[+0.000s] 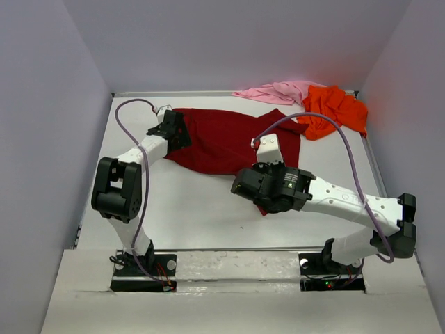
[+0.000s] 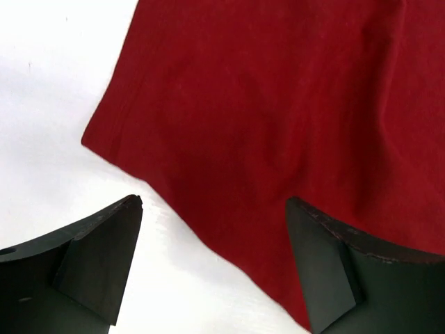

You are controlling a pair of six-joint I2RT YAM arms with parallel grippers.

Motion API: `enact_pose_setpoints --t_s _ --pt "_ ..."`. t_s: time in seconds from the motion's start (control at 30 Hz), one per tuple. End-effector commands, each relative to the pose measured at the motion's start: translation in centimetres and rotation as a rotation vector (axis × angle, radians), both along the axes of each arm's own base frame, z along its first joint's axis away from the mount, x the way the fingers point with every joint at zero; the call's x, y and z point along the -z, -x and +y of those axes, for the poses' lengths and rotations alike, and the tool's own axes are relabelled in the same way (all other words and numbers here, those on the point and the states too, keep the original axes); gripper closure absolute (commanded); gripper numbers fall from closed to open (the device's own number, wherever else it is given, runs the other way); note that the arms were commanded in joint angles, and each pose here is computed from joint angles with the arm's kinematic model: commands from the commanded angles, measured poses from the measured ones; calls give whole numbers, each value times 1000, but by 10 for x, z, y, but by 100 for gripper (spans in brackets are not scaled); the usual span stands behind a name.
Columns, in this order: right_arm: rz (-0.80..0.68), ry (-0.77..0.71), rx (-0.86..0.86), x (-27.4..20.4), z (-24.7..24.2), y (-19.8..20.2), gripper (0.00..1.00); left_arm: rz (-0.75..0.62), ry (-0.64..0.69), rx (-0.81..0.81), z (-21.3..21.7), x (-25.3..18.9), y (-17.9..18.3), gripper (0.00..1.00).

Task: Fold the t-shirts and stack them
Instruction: Flatten out the crumpled T-shirt at the center of the board.

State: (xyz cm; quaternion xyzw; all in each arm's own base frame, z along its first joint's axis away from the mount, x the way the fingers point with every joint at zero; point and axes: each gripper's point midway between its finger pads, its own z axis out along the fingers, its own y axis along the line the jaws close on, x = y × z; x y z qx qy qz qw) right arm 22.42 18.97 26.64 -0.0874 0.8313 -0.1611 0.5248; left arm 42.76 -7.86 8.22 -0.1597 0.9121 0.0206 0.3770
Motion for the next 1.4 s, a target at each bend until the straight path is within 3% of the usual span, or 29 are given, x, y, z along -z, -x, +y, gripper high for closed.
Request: enact_pose_setpoints --t_s 0.0,0.63,0.8,0.93,1.07,1.13,1.2,1.37 --pt "-51 -89 -8 -18 -4 0 100 -15 -45 -51 10 -10 -16 7" --pt "-80 -167 -12 -28 -19 5 100 130 -138 -59 27 29 0 8" --pt "-91 -202 -21 -36 -32 10 100 180 -140 -43 26 44 4 16" --pt "-109 -265 -28 -48 -45 16 100 217 -133 -13 23 56 10 27" --pt "-129 -305 -48 -60 -52 19 100 250 -136 1 23 66 15 47" --pt "-132 -318 -53 -62 -55 20 100 245 -114 24 18 65 17 68" --pt "-129 -309 -55 -59 -57 20 100 242 -92 38 14 63 19 97" --pt "-127 -295 -51 -56 -57 20 100 169 -85 78 0 32 36 100"
